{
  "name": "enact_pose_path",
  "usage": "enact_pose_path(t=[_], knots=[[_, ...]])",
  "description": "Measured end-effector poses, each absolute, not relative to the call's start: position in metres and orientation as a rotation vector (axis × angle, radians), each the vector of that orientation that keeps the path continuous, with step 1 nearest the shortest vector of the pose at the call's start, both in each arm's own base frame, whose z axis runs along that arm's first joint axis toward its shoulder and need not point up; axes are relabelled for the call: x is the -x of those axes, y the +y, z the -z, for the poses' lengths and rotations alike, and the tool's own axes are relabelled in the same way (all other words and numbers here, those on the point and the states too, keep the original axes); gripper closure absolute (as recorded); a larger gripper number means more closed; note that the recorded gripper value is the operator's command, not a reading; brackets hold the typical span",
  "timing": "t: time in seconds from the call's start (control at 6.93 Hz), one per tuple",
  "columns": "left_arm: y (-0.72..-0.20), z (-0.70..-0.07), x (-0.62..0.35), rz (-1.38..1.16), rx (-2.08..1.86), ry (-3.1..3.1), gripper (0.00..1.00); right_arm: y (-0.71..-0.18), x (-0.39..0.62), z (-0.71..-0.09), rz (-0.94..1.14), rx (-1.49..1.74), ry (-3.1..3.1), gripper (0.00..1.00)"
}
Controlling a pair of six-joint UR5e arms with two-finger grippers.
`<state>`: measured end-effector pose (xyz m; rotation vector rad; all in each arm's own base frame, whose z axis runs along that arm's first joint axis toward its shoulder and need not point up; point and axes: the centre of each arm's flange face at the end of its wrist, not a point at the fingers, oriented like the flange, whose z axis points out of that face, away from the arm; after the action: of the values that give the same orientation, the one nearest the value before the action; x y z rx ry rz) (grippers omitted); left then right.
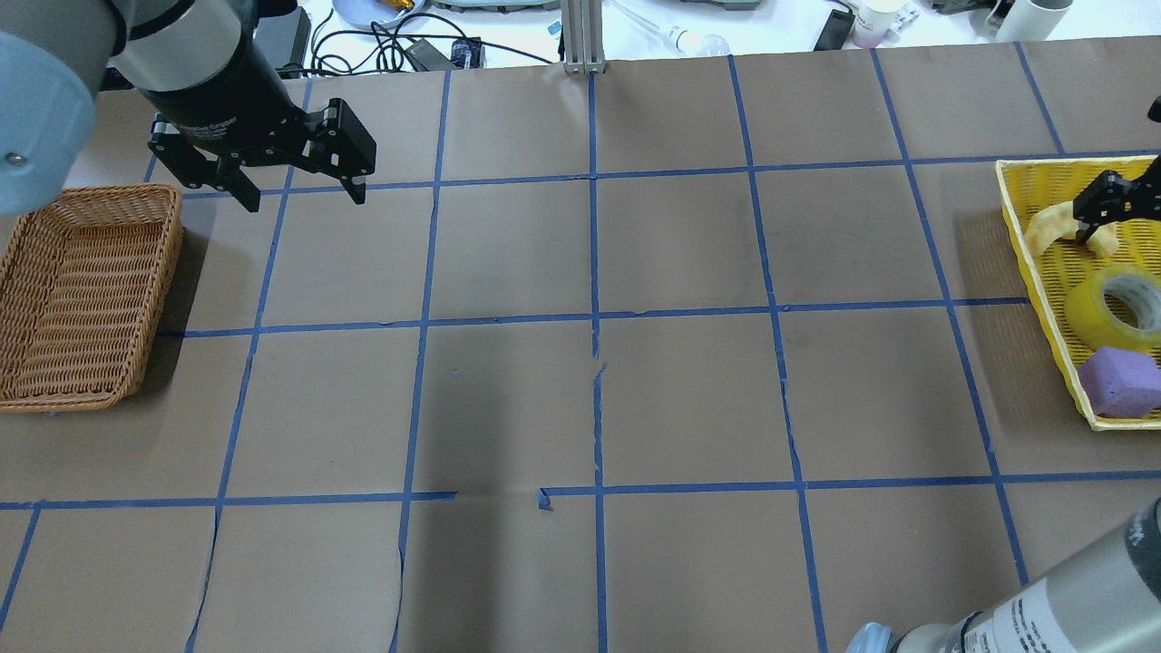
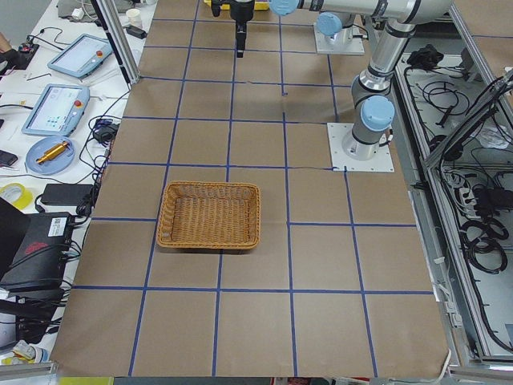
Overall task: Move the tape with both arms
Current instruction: 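Reach the right gripper down into the yellow basket onto the yellow tape roll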
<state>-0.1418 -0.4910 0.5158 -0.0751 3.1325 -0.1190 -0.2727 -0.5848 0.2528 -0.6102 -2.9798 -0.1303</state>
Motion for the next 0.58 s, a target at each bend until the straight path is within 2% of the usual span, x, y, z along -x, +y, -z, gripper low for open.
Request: enact_pose_path(t=[0.29,0.58], knots=[[-0.491,-0.516,0.142,0.119,0.076,3.133,0.00,-0.580,0.278,-0.221,0.197,0.736,-2.934,0.00],[-0.491,-0.516,0.142,0.119,0.076,3.133,0.00,-0.572,0.273,-0.206,0.239,0.796,-2.920,0.76]])
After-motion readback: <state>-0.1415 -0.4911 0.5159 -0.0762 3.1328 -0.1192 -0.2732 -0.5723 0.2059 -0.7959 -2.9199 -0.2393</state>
